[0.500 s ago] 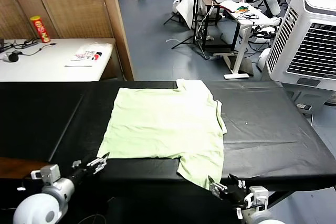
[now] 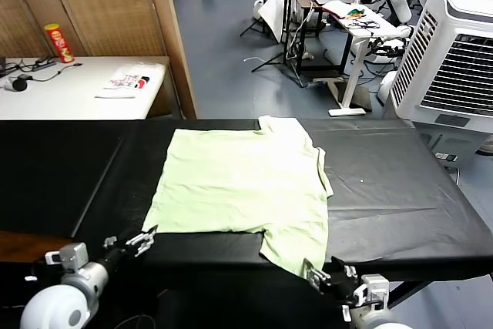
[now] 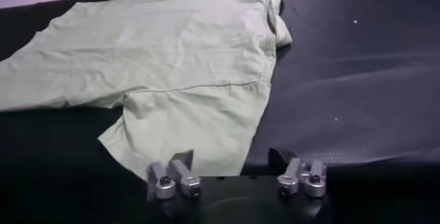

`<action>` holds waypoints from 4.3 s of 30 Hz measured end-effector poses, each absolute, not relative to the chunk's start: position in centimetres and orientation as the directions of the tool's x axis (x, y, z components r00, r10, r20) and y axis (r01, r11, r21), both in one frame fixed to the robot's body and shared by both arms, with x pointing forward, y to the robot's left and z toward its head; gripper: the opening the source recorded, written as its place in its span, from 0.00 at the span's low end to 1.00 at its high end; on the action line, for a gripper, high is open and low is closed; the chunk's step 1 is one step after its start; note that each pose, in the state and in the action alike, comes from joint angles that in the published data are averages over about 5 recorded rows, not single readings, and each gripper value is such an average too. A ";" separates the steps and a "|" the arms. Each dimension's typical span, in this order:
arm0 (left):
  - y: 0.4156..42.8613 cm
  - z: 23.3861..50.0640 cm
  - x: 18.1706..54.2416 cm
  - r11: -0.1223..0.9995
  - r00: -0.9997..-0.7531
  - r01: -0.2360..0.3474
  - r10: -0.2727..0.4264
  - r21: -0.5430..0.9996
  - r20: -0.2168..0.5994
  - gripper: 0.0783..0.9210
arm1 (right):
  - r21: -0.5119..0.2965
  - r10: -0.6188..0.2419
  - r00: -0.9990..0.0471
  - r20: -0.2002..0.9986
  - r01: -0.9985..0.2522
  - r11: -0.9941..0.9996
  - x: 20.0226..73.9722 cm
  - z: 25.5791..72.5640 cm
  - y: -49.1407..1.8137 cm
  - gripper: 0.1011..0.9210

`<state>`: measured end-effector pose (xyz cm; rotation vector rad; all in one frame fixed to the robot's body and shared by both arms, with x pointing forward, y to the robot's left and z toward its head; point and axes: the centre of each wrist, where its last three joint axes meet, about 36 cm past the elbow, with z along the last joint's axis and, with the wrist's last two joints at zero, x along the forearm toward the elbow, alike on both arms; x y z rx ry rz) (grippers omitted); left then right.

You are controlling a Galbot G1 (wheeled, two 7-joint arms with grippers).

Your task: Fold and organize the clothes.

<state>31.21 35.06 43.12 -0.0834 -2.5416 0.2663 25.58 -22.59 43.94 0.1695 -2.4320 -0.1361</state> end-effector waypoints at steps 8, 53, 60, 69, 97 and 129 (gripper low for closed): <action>35.1 42.7 31.2 0.978 -0.829 -0.005 0.114 -0.211 0.547 0.41 | 0.138 -0.152 -0.758 0.635 -0.082 0.987 25.4 44.1 -22.7 0.03; 31.2 46.0 29.6 0.934 -0.927 -0.004 0.131 -0.359 0.352 0.06 | 0.094 -0.157 -0.926 0.344 -0.132 0.987 32.7 45.1 -28.0 0.03; 31.2 45.2 32.0 0.935 -0.945 -0.026 0.093 -0.353 0.315 0.06 | 0.080 -0.176 -0.931 0.320 -0.159 0.984 36.6 44.3 -29.3 0.03; 31.1 43.6 34.3 0.939 -0.954 -0.057 0.049 -0.339 0.296 0.06 | 0.067 -0.177 -0.935 0.308 -0.164 0.984 40.9 42.2 -30.4 0.03; 31.9 39.8 41.5 0.966 -0.952 -0.061 0.020 -0.251 0.307 0.06 | 0.062 -0.206 -0.921 0.332 -0.197 0.978 48.4 39.0 -30.3 0.09; 32.1 39.0 36.3 0.966 -0.919 -0.006 0.096 -0.258 0.383 0.85 | 0.006 -0.235 -0.887 0.397 -0.254 0.967 37.1 40.3 -28.9 0.57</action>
